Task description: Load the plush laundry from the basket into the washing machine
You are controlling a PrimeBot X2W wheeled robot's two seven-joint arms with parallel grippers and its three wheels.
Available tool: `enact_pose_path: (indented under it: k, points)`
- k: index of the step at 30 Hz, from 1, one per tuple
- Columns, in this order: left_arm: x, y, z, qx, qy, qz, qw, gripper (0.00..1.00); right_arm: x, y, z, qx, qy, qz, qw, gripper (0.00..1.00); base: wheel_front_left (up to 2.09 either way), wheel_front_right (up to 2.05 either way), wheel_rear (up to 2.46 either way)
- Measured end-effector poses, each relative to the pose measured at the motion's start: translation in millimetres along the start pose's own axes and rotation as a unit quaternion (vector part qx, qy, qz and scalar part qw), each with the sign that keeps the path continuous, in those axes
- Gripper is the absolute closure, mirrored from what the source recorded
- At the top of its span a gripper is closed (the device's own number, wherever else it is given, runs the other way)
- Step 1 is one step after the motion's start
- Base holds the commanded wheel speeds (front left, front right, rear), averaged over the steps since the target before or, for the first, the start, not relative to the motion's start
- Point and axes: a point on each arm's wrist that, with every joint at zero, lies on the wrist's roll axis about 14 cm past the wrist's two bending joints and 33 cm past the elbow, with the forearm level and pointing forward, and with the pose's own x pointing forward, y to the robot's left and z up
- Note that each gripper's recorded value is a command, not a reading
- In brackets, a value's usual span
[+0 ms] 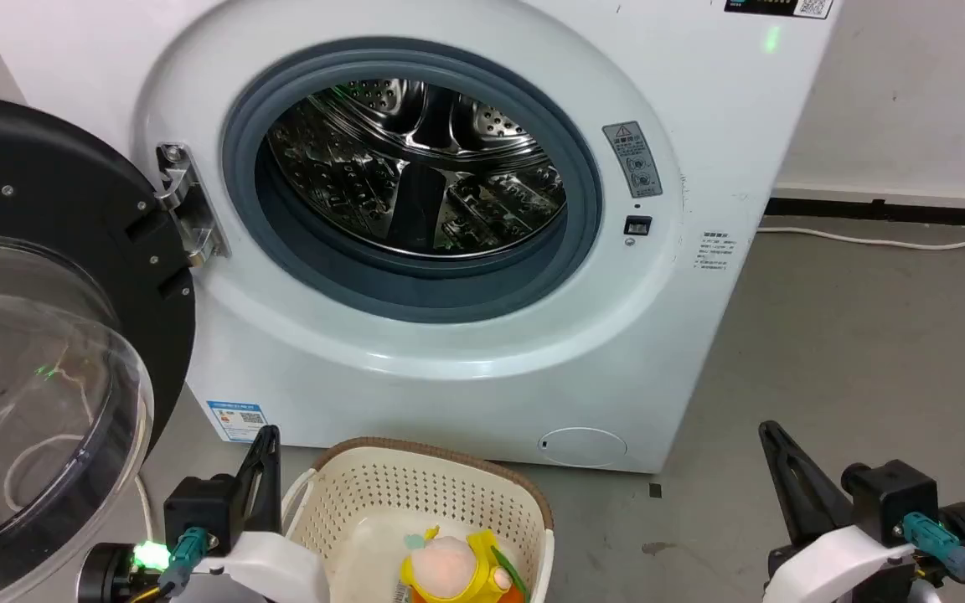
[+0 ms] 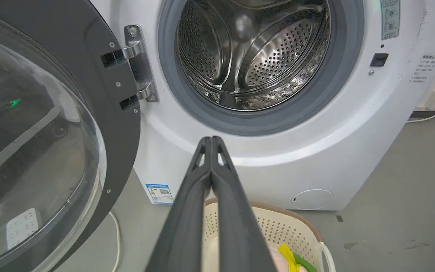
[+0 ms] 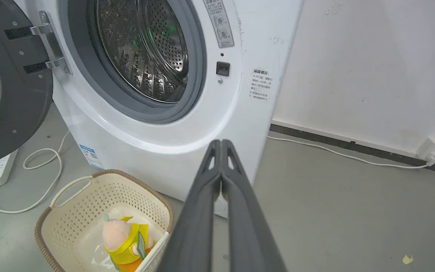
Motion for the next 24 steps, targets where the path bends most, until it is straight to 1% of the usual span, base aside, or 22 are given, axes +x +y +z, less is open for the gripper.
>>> enact_pose_path:
  k: [24]
  points:
    - [0.0,0.0,0.0,0.000,0.000,0.000,1.000,1.00,0.0,-0.1,0.0,0.000,0.000,0.000,1.000,1.00,0.00,0.00,0.00]
